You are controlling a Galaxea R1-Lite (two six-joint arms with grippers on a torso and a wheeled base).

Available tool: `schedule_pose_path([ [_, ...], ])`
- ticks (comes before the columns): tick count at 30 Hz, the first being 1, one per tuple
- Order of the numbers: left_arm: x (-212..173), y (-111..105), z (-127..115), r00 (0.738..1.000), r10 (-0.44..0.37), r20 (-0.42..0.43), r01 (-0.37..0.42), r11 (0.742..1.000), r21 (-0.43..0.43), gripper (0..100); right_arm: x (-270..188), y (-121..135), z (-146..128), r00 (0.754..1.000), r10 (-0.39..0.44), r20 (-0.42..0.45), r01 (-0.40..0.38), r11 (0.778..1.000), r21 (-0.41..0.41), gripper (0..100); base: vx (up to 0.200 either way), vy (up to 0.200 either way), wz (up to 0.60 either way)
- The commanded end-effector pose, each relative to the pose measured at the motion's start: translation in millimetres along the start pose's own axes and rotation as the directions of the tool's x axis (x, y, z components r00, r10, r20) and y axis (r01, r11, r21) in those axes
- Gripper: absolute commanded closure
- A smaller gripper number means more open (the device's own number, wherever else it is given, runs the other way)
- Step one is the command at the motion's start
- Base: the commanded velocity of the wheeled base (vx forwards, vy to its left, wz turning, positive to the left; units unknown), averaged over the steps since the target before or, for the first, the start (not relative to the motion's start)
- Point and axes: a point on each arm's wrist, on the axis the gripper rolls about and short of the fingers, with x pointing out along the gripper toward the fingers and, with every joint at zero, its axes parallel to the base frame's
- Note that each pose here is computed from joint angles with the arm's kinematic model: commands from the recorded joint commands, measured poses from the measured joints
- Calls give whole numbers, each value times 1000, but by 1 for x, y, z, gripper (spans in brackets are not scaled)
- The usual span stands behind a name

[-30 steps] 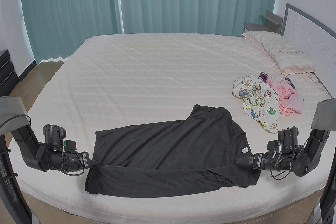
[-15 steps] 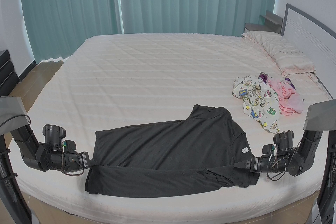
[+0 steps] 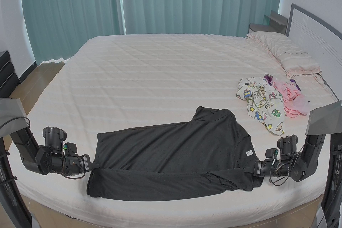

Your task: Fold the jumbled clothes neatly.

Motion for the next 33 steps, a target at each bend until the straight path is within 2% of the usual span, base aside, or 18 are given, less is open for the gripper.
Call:
schedule_pose_path([
  [1,-6,-4,1,1000,-6,17,6,1000,7,100,-3,0,-2,1000,20,3,-20,1000,4,100,0,0,0],
  [15,-46,-22,-4,996,-27,91,23,999,39,100,-24,2,-5,987,62,151,-54,997,-54,100,0,0,0],
  [23,-73,-31,-18,998,-12,61,10,1000,25,100,-30,6,-4,973,86,212,-67,993,-94,100,0,0,0],
  [33,-103,-41,-37,999,18,-38,-18,1000,-15,100,-42,12,-2,963,103,250,-75,990,-119,100,0,0,0],
])
